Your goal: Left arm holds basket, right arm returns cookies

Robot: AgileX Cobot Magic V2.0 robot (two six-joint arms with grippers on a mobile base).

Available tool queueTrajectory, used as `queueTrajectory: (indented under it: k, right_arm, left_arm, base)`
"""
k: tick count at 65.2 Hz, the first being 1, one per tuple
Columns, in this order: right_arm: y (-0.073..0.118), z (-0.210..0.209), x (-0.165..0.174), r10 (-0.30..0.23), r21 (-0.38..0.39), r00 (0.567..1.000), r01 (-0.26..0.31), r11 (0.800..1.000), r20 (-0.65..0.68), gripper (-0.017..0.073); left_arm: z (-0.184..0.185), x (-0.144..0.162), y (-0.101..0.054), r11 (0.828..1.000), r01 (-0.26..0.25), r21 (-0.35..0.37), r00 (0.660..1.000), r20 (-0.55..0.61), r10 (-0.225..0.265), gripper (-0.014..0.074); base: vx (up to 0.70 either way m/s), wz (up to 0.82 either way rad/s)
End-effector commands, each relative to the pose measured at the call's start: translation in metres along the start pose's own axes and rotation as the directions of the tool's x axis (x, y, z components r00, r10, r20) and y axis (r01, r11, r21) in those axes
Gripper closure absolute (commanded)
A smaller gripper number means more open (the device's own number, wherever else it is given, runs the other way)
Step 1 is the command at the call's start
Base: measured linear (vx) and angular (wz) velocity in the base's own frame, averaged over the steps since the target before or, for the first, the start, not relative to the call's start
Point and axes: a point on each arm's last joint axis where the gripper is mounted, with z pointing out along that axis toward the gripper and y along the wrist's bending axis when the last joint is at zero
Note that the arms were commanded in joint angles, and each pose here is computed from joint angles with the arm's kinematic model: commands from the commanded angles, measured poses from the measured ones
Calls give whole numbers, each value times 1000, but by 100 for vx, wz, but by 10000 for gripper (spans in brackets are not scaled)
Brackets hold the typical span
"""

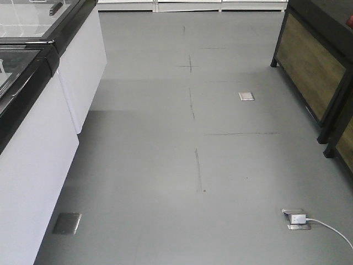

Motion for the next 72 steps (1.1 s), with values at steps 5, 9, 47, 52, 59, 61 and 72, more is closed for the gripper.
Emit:
queueTrajectory:
  k: [5,9,47,52,59,61,72]
  right_arm:
    - [0,-1,-8,-7,-4,996,7,1000,84,568]
    - [0,-1,-8,-7,-4,996,7,1000,84,568]
    - [0,-1,-8,-7,-4,996,7,1000,84,568]
    - [0,-1,-8,-7,-4,996,7,1000,84,568]
    - [0,-1,-8,-7,-4,996,7,1000,84,568]
    - [0,-1,-8,-7,-4,996,7,1000,84,568]
    - [0,-1,-8,-7,-4,996,7,1000,84,568]
  left_arm:
    - [2,-23,-2,994,106,-4,994,6,-106,456]
    - [7,-29,-2,994,105,-22,994,-17,-106,391]
    - [44,-49,27,792,565,-231,820,49,-570,69]
    - [43,-61,36,743,614,-265,784,102,-612,69]
    - [41,-83,46,686,668,-287,740,160,-653,69]
    - [42,-89,48,668,684,-292,725,169,-668,69]
    - [46,-117,64,563,765,-313,634,211,-744,69]
  base:
    - [0,0]
    - [0,0]
    - [0,0]
    - [0,0]
    - [0,0]
    - [0,0]
    - [0,0]
